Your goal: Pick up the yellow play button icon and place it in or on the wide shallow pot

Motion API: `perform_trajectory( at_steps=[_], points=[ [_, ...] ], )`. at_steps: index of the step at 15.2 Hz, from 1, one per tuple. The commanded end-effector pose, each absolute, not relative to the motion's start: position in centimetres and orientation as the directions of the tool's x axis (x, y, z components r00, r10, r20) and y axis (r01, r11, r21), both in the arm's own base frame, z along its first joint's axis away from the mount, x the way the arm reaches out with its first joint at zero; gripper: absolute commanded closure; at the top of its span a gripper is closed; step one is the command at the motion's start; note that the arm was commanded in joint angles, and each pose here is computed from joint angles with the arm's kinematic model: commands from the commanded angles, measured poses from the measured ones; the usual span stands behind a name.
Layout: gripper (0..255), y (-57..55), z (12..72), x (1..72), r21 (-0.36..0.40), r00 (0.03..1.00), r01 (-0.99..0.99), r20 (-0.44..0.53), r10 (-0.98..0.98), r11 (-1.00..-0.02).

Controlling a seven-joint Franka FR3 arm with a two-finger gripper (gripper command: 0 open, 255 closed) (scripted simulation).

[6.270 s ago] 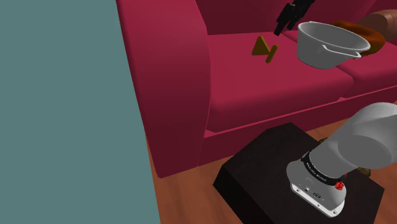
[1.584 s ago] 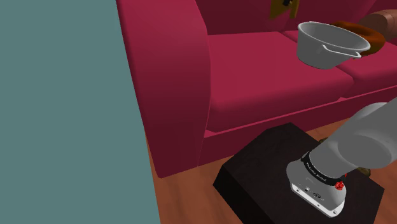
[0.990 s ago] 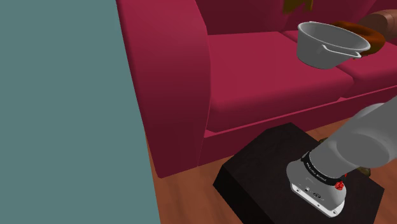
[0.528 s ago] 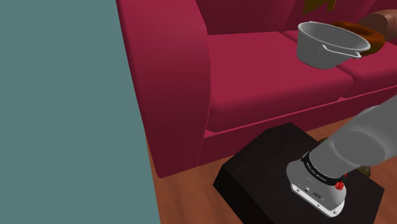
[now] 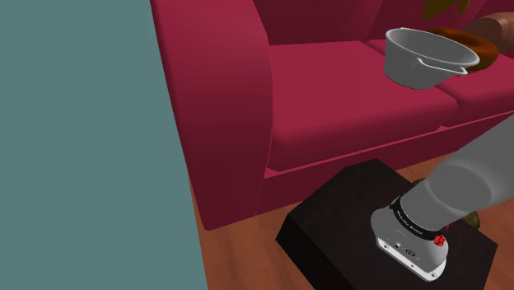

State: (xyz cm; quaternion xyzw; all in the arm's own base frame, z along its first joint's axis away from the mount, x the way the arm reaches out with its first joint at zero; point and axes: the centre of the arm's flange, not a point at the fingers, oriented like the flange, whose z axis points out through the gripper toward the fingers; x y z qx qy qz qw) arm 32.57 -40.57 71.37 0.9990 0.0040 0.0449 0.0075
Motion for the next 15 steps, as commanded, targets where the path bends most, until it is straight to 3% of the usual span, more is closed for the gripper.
perform_trajectory(
  at_steps=[1, 15],
  points=[
    [255, -42.7, 71.4, 31.3, 0.016, 0.996, 0.01, 0.09, 0.011, -1.0],
    [255, -45.9, 65.8, 29.2, 0.016, 0.996, 0.01, 0.09, 0.011, -1.0]
  ],
)
